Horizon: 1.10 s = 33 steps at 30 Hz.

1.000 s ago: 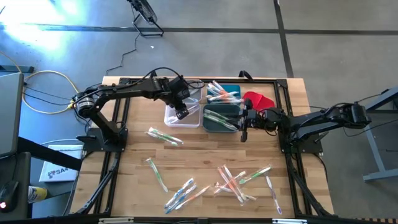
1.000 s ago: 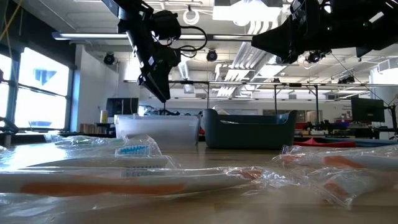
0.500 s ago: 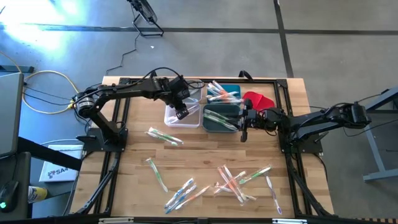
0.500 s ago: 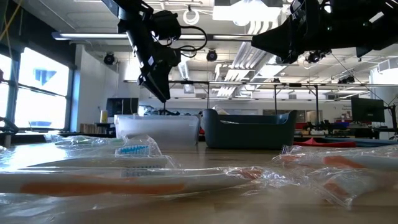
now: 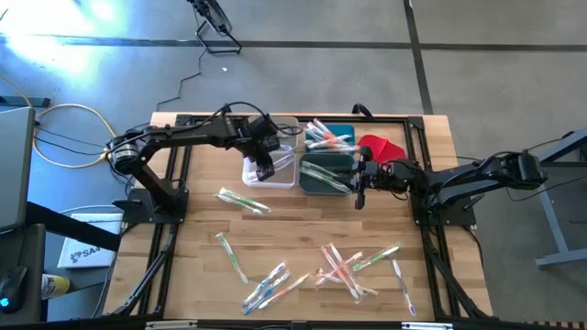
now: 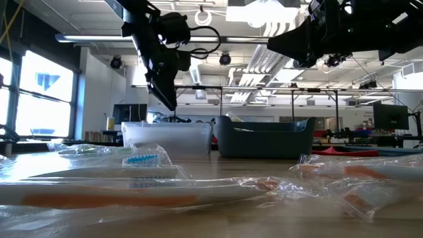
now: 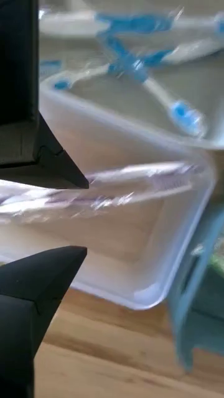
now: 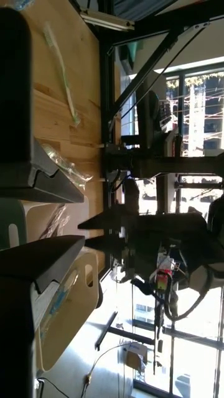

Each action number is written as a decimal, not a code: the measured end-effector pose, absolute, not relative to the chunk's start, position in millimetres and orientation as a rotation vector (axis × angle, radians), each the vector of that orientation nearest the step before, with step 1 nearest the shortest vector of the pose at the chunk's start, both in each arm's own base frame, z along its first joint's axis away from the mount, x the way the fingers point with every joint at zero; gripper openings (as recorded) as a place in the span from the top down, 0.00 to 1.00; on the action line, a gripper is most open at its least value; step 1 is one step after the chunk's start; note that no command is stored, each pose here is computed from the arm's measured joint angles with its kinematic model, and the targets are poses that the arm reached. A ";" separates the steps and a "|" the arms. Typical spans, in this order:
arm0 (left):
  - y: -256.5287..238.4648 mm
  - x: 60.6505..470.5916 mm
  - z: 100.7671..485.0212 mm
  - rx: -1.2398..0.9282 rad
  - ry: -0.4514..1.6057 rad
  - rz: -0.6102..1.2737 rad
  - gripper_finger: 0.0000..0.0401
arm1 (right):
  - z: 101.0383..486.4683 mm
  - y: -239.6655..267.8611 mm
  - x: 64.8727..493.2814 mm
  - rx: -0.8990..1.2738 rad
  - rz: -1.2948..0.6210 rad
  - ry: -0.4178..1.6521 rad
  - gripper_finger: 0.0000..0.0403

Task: Pick & Place Toothbrushes
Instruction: Put the green toothbrush into the green bin

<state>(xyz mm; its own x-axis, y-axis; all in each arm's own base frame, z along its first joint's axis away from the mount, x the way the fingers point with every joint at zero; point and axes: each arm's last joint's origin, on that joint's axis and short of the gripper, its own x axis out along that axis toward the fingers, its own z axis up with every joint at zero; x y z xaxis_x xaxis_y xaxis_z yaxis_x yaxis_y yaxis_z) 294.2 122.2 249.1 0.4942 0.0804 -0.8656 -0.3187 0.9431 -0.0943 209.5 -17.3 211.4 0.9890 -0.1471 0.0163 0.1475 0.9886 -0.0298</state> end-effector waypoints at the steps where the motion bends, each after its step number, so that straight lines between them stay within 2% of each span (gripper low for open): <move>1: 120.5 291.9 248.9 -0.257 1.034 0.242 0.61 | 211.4 -17.3 209.5 -0.031 -0.148 -0.014 0.78; 15: 75.6 248.3 254.7 -0.210 0.900 0.211 0.61 | 211.4 -17.3 209.5 -0.031 -0.147 -0.014 0.78; 33: 16.2 187.8 259.1 -0.097 0.786 0.025 0.61 | 211.4 -17.2 209.5 -0.031 -0.148 -0.014 0.78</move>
<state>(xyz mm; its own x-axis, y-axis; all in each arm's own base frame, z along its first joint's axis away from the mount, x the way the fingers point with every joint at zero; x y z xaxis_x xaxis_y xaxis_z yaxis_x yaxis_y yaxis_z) 187.8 16.2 259.1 0.7067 -0.0139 -0.7073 -0.0583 0.9953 -0.0779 209.5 -17.2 211.4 0.9890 -0.1472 0.0162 0.1477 0.9886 -0.0298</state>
